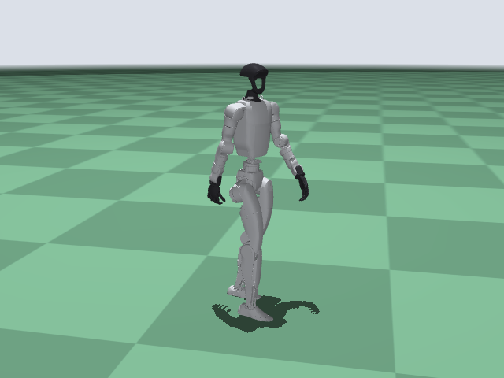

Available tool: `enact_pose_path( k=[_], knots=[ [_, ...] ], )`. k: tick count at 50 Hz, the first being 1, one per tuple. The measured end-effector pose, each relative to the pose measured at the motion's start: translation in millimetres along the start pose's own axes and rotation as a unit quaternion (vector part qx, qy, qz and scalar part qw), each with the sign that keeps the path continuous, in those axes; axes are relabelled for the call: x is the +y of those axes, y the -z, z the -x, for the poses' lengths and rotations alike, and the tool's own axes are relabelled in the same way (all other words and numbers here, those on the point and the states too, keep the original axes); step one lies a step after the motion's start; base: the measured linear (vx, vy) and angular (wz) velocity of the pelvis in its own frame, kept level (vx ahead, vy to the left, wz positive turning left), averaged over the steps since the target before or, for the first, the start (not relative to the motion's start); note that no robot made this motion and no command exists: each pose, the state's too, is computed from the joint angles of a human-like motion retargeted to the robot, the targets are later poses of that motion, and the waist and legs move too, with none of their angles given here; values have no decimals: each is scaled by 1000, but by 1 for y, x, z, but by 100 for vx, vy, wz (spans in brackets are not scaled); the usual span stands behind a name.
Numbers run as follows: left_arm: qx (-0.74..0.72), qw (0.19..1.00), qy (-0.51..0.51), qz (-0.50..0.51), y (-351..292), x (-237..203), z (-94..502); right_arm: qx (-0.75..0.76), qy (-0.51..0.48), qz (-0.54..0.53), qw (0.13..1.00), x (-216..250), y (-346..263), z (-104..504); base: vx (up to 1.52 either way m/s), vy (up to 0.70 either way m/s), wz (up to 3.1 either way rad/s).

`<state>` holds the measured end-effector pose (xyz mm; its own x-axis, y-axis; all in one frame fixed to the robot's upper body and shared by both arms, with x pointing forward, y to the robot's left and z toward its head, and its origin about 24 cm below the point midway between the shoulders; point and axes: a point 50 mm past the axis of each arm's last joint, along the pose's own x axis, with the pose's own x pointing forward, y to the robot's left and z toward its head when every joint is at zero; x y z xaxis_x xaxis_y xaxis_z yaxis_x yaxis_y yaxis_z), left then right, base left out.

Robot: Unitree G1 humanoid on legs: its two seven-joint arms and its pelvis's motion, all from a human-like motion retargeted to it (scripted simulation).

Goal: Walk run

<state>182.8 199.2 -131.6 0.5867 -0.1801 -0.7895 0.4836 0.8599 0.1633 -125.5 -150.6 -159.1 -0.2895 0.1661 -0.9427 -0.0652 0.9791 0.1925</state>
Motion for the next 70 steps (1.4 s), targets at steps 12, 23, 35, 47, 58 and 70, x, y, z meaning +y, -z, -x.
enact_pose_path(
  k=[12,23,35,47,58,70],
  knots=[
    [159,986,44,-10,75,-44,23,-27,43,5,999,-27,-22,5,87,-43,48],
    [396,892,156,150,187,-171,132,-199,117,-11,973,-83,-141,42,81,-51,-43],
    [451,851,211,166,203,-208,173,-414,234,73,877,-108,-236,111,72,-32,-116],
    [392,901,91,164,187,-153,125,-150,103,95,979,-58,-114,25,106,-18,-65],
    [217,966,-34,132,105,-32,42,-46,12,32,998,-14,-35,2,73,-22,4],
    [103,991,-74,36,54,20,24,-34,9,-82,996,-5,-17,0,70,-27,-9]
  ],
)
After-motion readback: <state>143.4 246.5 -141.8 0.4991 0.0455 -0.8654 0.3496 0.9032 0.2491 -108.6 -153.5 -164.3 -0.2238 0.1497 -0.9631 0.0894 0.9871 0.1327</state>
